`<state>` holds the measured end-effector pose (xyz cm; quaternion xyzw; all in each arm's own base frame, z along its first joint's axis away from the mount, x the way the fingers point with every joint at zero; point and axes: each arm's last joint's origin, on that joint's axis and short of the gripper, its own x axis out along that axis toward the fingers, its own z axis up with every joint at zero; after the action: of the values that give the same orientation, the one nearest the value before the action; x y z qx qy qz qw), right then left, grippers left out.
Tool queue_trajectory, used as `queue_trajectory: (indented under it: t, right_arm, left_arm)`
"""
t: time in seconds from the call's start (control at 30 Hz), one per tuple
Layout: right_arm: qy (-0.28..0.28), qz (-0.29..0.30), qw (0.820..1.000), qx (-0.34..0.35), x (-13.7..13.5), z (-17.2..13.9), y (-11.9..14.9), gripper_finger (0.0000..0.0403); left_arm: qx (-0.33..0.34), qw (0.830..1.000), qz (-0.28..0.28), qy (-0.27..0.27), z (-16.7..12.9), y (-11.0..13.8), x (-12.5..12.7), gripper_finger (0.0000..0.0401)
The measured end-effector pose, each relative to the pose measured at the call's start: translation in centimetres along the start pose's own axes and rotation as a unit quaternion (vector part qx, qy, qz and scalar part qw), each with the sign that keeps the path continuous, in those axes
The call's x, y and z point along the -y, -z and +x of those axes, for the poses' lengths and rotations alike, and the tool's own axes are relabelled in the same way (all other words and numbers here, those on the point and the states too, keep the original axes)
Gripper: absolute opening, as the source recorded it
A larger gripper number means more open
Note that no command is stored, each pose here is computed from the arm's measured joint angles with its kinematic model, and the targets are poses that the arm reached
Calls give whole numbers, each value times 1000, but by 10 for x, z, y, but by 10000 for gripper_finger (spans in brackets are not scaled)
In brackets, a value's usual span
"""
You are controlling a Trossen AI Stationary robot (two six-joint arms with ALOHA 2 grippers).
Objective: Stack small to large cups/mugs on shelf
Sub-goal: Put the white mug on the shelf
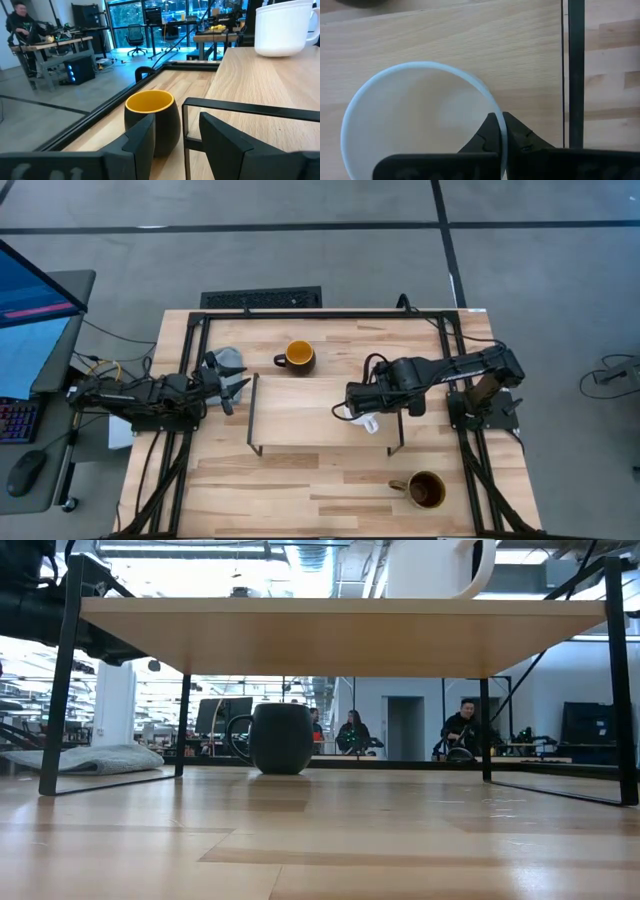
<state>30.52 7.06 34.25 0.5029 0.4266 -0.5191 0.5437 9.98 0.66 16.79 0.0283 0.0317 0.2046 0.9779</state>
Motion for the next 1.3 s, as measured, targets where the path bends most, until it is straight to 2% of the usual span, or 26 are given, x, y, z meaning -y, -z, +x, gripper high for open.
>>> queue_trajectory:
  t: [0.7, 0.9, 1.3]
  right_arm:
    - [2, -12, 1000, -9, 0, 0, 0, 13]
    - [4, 16, 1000, -12, 0, 0, 0, 41]
    - [4, 20, 1000, -13, 0, 0, 0, 49]
  left_arm:
    - [0, 1000, 0, 1, 0, 0, 0, 146]
    - [0, 1000, -1, 1, 0, 0, 0, 146]
    - [0, 1000, -19, 1, 0, 0, 0, 146]
